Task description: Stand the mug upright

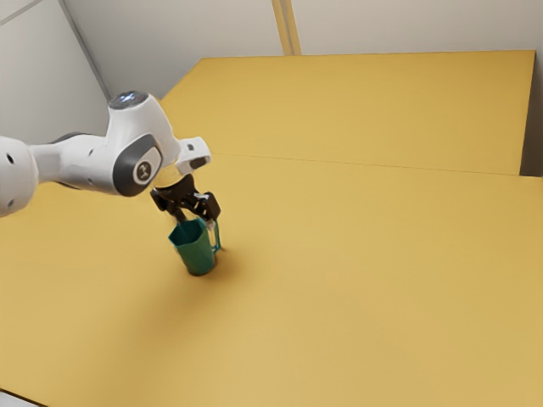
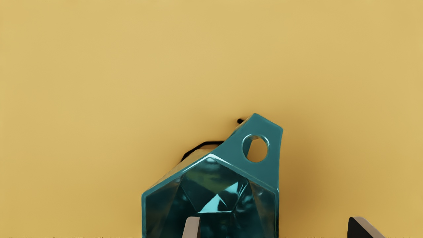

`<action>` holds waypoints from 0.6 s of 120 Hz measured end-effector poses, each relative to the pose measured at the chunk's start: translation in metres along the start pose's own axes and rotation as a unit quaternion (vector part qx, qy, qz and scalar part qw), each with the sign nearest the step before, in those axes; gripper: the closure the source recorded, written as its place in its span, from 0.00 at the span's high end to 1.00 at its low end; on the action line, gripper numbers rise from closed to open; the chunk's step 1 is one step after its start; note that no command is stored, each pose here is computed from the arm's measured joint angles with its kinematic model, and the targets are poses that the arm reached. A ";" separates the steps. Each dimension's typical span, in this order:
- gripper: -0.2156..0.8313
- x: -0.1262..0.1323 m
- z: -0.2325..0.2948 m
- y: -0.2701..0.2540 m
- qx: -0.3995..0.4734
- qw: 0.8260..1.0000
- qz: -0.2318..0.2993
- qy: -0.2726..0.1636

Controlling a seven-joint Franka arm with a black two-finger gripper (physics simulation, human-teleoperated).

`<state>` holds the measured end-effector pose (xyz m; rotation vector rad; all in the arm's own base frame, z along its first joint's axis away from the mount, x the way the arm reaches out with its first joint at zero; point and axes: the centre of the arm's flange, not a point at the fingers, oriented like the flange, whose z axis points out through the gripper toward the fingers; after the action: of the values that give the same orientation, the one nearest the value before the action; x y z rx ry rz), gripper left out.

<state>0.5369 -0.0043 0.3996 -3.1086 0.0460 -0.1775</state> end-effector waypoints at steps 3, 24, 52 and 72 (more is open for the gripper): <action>0.68 0.000 -0.007 0.001 -0.001 1.000 0.001 0.005; 0.74 0.000 -0.047 0.028 -0.006 0.999 0.027 0.025; 0.78 0.028 -0.115 0.025 -0.004 0.998 0.027 0.050; 0.79 0.043 -0.167 0.025 -0.002 0.998 0.027 0.054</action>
<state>0.5601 -0.0351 0.5696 -3.0942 0.1312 -0.3450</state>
